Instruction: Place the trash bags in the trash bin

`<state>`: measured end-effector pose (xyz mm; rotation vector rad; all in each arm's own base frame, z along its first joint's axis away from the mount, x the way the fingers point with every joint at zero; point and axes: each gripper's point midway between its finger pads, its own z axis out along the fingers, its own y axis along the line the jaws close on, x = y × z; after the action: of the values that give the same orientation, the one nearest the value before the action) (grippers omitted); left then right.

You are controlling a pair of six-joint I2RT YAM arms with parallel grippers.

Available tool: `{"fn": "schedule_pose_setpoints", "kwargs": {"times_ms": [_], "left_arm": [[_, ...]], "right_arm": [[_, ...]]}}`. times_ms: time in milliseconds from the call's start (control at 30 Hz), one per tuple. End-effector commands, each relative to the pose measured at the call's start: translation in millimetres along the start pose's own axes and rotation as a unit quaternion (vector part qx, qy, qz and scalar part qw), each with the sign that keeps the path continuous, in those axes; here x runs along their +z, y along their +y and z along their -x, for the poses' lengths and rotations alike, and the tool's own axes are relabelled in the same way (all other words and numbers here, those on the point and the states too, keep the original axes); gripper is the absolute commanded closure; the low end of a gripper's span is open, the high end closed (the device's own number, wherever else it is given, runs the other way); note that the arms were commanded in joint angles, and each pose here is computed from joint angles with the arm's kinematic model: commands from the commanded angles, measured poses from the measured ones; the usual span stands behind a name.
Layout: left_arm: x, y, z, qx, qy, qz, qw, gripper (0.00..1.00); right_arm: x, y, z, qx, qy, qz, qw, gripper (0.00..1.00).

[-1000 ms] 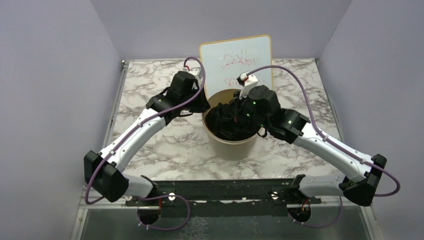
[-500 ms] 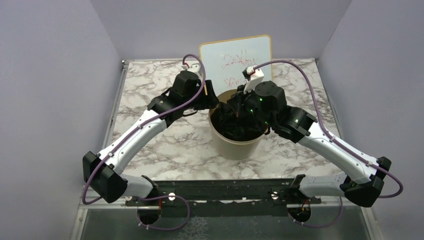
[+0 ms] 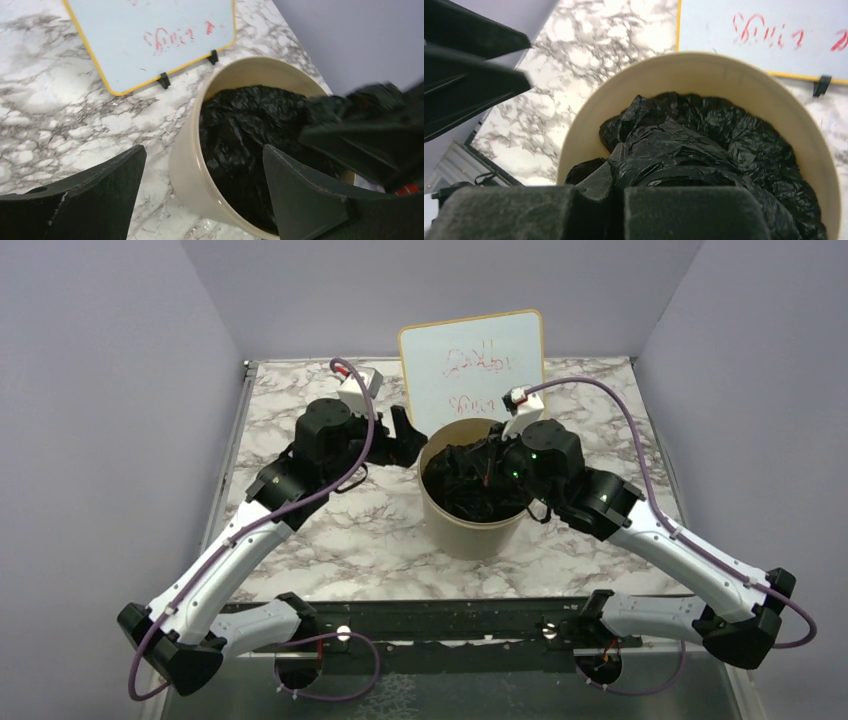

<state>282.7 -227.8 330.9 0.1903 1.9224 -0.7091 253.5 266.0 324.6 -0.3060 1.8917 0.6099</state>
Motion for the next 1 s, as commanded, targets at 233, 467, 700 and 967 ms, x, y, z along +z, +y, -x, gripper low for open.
{"fn": "schedule_pose_setpoints", "kwargs": {"times_ms": [233,467,700,967], "left_arm": [[-26,-65,-40,0.151,0.05,-0.257,0.953,0.04],[-29,-88,-40,0.164,0.055,-0.33,0.928,0.01],[-8,-93,-51,0.183,0.089,-0.36,0.911,0.04],[3,-105,-45,0.173,0.091,-0.362,0.911,0.29]], "right_arm": [[4,2,5,0.046,-0.019,-0.002,0.999,0.99],[7,-3,-1,0.048,0.008,-0.027,0.998,0.98],[-5,-3,14,0.056,-0.024,-0.017,0.998,0.96],[-2,-1,11,0.056,-0.016,-0.016,0.998,0.96]]}}
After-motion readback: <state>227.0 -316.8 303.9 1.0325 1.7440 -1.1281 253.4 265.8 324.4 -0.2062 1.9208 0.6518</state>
